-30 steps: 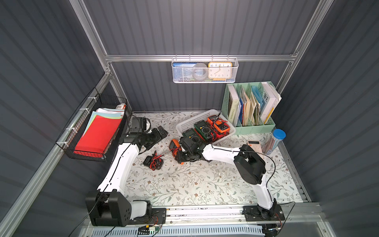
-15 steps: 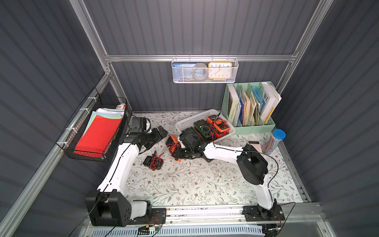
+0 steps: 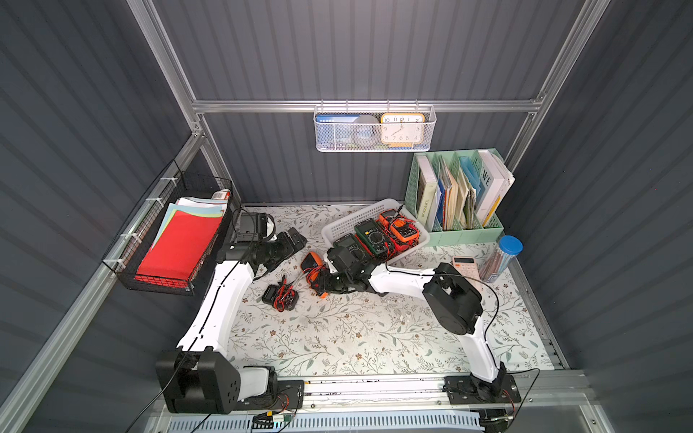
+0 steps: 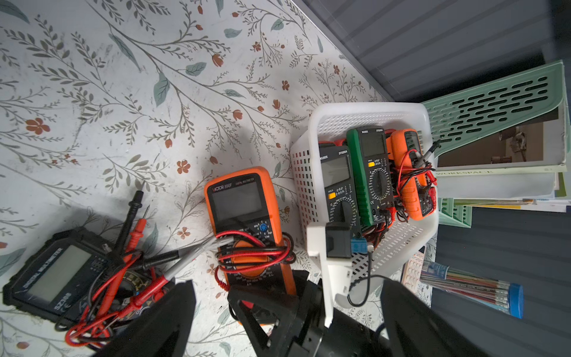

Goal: Put the multimeter into the basket
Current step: Pick up the multimeter from the center of the board, then place the multimeter in the basket.

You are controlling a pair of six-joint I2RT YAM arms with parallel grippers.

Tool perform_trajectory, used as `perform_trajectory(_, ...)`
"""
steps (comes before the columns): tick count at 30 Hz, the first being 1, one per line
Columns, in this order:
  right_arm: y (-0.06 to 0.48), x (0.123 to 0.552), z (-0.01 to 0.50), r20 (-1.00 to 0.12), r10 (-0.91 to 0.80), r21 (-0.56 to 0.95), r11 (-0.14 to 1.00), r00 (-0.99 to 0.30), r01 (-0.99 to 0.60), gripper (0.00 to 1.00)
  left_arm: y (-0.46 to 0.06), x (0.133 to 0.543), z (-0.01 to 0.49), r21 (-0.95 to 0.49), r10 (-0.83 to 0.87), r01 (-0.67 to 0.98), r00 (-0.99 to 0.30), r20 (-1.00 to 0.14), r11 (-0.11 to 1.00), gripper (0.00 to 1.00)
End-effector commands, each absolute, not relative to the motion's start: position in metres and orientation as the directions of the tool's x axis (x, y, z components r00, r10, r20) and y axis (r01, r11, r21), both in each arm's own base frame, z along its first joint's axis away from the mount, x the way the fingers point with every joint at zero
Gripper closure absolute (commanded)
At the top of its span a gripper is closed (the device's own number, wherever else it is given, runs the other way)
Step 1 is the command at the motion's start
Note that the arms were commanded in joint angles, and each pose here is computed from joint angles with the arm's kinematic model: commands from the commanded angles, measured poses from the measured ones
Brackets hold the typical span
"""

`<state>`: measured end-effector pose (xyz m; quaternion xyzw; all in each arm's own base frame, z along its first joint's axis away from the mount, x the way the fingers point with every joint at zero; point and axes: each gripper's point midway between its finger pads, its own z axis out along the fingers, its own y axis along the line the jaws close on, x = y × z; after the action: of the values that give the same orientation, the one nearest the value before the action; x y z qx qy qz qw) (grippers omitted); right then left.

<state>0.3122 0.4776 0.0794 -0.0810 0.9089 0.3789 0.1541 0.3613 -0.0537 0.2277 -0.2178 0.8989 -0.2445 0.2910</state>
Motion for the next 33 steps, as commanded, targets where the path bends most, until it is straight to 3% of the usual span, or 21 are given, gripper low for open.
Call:
perform_trajectory(1,0.477,0.328,0.160,-0.518,0.023,0.659,0.648,-0.855,-0.381,0.75,-0.054,0.367,0.236,-0.581,-0.537,-0.234,-0.727,-0.428,0.779,0.01)
perform_trajectory(10,0.458,0.346,0.212,-0.568,0.120,0.691,0.607,-0.814,-0.393,0.75,-0.053,0.368,0.236,-0.577,-0.538,-0.237,-0.724,-0.431,0.782,0.01)
perform_trajectory(17,0.406,0.389,0.232,-0.588,0.187,0.679,0.642,-0.787,-0.355,0.74,-0.054,0.370,0.238,-0.582,-0.536,-0.228,-0.723,-0.436,0.781,0.01)
perform_trajectory(24,0.346,0.422,0.215,-0.565,0.229,0.658,0.704,-0.792,-0.266,0.74,-0.056,0.370,0.237,-0.586,-0.530,-0.220,-0.731,-0.430,0.780,0.01)
perform_trajectory(33,0.334,0.413,0.184,-0.474,0.155,0.672,0.700,-0.867,-0.242,0.74,-0.058,0.373,0.235,-0.590,-0.527,-0.218,-0.738,-0.422,0.777,0.01)
